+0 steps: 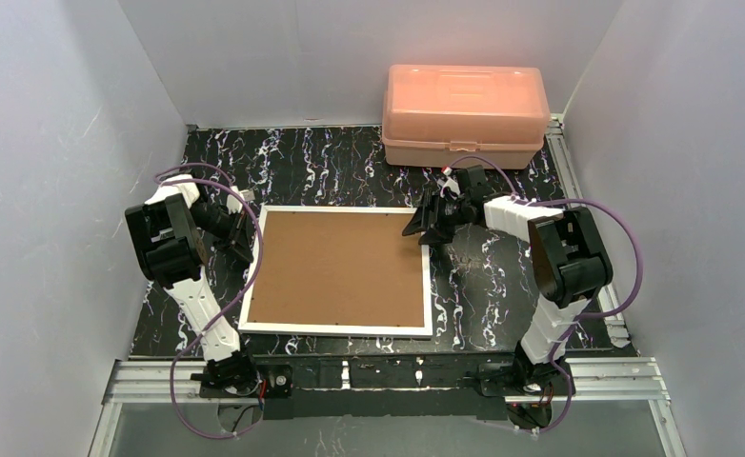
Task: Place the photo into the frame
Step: Install the photo frame at the center of the board.
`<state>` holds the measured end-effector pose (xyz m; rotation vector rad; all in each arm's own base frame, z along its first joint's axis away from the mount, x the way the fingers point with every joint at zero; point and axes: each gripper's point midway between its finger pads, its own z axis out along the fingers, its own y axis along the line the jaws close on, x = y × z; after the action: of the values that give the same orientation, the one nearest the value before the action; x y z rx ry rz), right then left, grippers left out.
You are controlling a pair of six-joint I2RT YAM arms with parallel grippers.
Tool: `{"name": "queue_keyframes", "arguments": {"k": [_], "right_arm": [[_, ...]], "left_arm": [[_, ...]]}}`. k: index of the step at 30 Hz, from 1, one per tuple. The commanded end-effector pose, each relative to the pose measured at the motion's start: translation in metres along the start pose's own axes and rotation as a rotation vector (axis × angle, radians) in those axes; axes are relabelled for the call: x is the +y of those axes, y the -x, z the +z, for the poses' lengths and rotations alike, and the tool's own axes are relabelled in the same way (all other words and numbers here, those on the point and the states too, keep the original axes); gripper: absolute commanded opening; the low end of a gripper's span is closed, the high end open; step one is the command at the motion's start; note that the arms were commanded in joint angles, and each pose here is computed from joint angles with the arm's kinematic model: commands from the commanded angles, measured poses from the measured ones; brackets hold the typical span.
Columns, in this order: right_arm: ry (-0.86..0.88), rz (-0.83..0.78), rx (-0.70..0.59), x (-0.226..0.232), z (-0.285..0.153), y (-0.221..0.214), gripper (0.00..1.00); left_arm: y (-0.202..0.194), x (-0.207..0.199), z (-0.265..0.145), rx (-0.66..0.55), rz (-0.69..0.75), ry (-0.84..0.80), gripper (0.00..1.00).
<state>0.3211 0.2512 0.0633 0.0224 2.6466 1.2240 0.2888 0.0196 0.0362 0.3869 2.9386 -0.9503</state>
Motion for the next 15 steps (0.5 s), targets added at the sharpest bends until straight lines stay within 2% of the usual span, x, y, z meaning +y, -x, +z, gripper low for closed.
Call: {"name": "queue_keyframes", "arguments": {"k": [1,4,10,12,15], "right_arm": [[-0.165,-0.04,0.128,-0.037,0.028,-0.048,0.72],[-0.122,-0.059,0.103,-0.022,0.026,-0.04,0.73],[0.067,-0.154,-0.064,0.062,-0.018,0.017,0.82],[0.094,-0.149,-0.085,0.069,-0.034,0.017,0.83],[0.117,-0.121,-0.056,0.068,-0.047,-0.008,0.83]], "left_arm": [[0.002,0.006,0.019,0.024,0.084,0.018,0.0],[0.001,0.006,0.019,0.028,0.084,0.024,0.0],[-0.003,0.009,0.016,0.046,0.087,0.051,0.0],[-0.005,0.009,0.016,0.048,0.089,0.051,0.0],[-0.005,0.008,0.015,0.047,0.09,0.054,0.0]]}}
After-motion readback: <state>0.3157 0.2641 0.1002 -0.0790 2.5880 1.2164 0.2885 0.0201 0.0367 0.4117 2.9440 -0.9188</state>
